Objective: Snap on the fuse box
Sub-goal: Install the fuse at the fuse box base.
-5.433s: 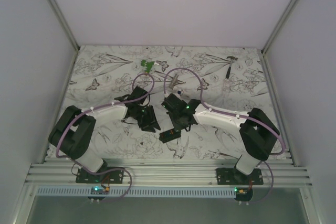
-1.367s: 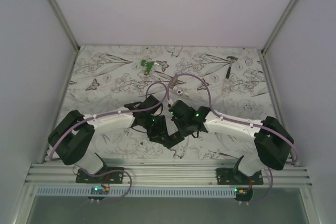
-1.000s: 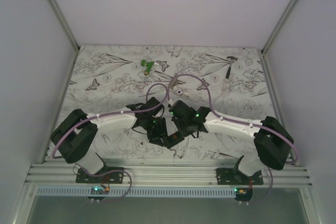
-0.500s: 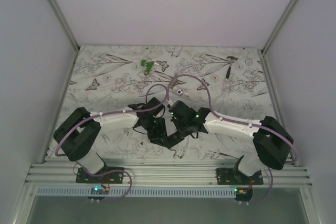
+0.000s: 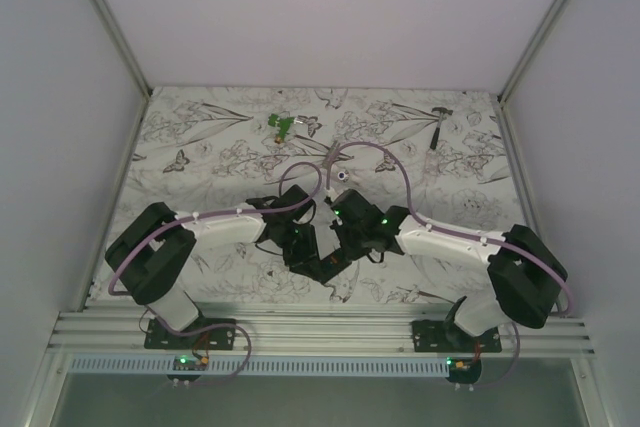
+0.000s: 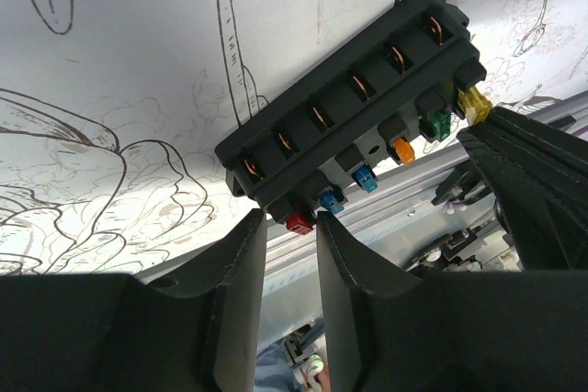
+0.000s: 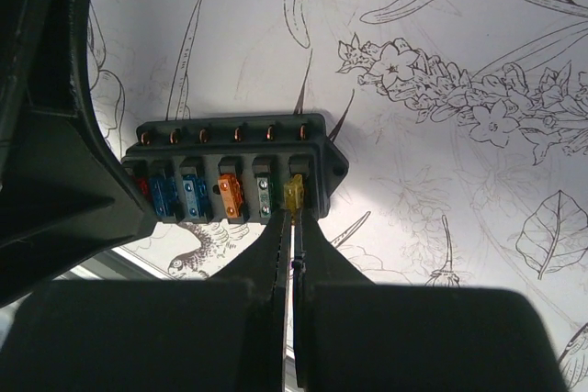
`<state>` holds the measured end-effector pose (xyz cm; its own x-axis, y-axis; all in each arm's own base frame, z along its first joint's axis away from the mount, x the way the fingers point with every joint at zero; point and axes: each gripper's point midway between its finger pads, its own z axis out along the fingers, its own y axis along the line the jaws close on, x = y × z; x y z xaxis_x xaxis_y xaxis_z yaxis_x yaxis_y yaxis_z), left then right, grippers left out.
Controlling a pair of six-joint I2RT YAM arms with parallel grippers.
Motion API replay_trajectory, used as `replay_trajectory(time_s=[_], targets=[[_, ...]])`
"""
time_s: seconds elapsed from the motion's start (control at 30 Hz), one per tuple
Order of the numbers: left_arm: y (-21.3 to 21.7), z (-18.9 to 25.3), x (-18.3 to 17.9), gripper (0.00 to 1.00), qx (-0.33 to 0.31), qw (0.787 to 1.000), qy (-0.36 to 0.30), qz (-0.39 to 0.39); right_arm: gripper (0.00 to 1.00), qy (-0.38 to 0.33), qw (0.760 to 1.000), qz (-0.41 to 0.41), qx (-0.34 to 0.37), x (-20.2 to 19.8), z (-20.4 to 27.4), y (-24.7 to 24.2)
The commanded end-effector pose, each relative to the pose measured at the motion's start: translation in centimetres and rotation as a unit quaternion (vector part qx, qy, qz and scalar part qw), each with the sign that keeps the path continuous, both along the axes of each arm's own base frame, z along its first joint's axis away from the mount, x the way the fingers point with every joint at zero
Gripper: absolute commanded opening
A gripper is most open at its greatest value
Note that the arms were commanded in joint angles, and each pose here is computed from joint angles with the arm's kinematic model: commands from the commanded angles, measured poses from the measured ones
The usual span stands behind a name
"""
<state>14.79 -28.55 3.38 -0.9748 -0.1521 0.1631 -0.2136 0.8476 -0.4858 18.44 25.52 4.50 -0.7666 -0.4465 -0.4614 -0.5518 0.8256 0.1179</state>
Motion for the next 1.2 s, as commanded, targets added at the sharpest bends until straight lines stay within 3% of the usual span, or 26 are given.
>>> replay_trajectory(time_s=[0.0,0.27,0.57,1.17], targets=[[1.8,-2.1,-0.9,0.3,0.053,0.998,0.022,0.009,0.0,0.051,0.995,-0.002,-0.091,-1.9,-3.9,-4.8],[2.4,-2.5,-0.9,0.3,0.064,0.997,0.028,0.016,0.0,0.067,0.988,-0.005,-0.14,-2.2,-5.3,-6.7],[2.8,-2.8,-1.0,0.29,0.071,0.997,0.032,0.018,0.0,0.056,0.988,-0.02,-0.144,-1.4,-3.7,-7.3],[5.0,-3.8,0.3,0.29,0.098,0.994,0.024,0.035,0.0,0.103,0.972,0.0,-0.21,-2.1,-7.7,-6.5]])
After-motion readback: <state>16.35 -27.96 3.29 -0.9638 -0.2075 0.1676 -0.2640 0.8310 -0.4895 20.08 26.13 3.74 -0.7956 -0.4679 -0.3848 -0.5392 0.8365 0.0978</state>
